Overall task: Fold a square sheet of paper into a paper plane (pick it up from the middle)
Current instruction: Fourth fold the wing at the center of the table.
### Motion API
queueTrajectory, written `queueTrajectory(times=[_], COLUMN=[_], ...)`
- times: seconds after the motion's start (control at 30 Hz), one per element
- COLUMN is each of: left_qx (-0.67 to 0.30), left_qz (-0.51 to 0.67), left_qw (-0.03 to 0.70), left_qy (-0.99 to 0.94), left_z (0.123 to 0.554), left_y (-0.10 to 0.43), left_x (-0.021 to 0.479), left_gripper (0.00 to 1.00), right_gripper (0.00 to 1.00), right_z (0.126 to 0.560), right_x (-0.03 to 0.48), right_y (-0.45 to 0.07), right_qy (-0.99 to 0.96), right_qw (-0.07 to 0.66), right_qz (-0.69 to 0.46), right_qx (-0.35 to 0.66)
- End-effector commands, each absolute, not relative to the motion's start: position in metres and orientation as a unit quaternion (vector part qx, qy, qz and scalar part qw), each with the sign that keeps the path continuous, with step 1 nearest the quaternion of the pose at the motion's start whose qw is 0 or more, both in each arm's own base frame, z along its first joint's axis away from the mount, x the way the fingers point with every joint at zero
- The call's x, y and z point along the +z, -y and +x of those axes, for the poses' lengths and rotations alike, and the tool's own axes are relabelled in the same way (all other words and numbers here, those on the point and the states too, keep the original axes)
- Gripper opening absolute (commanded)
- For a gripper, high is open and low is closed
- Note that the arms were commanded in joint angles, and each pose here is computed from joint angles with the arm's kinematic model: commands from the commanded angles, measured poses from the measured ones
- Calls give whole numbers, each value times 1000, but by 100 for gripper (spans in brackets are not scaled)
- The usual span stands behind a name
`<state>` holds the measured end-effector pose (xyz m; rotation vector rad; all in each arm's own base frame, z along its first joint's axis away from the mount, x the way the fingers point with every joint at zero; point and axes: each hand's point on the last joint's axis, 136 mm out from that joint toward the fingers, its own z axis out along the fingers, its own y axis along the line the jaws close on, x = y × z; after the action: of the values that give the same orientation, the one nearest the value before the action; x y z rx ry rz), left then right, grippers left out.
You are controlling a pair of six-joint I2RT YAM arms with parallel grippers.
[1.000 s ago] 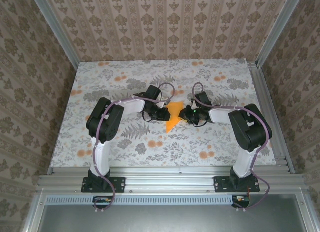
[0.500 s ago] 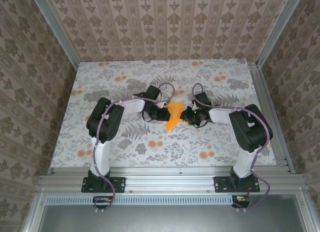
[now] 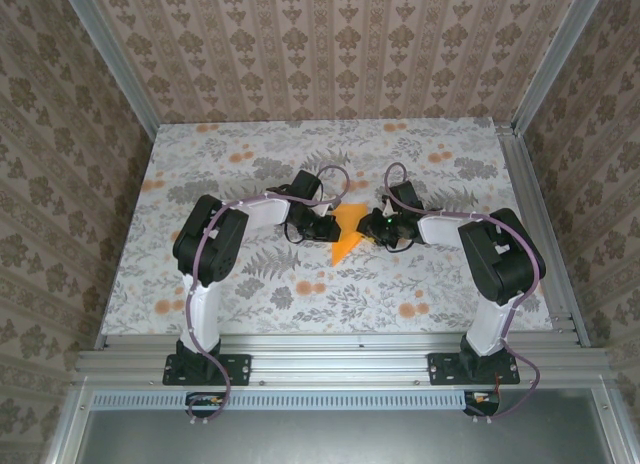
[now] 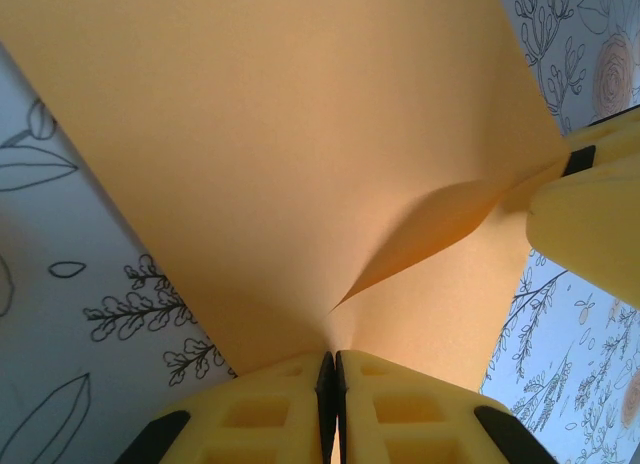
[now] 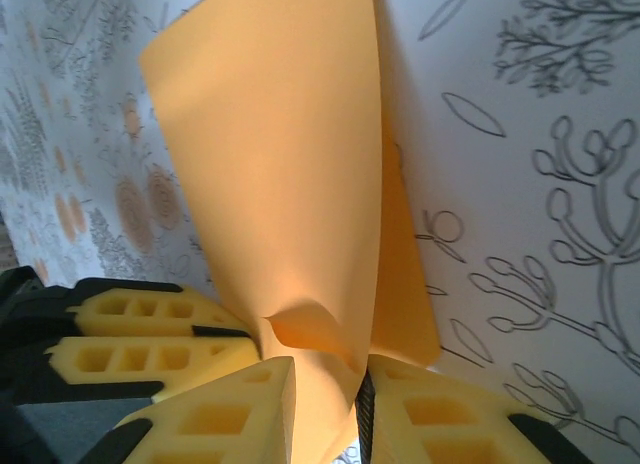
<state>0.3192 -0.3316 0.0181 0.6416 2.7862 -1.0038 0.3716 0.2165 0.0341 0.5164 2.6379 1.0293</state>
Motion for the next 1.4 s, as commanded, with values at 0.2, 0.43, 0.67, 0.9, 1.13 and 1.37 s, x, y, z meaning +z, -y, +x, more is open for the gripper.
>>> queueTrajectory(times=[0.2,0.43,0.67,0.9,1.13,1.37], left_qx=[-251,-252,-253,-253,-261,-267], left_qz=[200,199,199,199,197,196], left_qw=[-9,-11,-11,-11,-12,-11], left_qy=[-947,-947,-947,-947,-945,-944], left_z=[297,296,296,296,295,296], left_y=[296,296,297,297,299,301], left_x=[-44,-45,-45,-44,-41,-38], left_gripper=[14,14,14,14,14,14], right_gripper=[26,25,22,12,9,8], right_z=[371,363,353,349,351,354], right_x=[48,42,37,31,29,36], right_y=[-224,-229,-236,-230,-224,-228], right_qy=[-889,-889,-895,-905,-922,-922], right_qw=[131,123,116,117,117,119], right_qz=[186,183,173,177,169,166], right_qx=[398,401,394,368,328,329])
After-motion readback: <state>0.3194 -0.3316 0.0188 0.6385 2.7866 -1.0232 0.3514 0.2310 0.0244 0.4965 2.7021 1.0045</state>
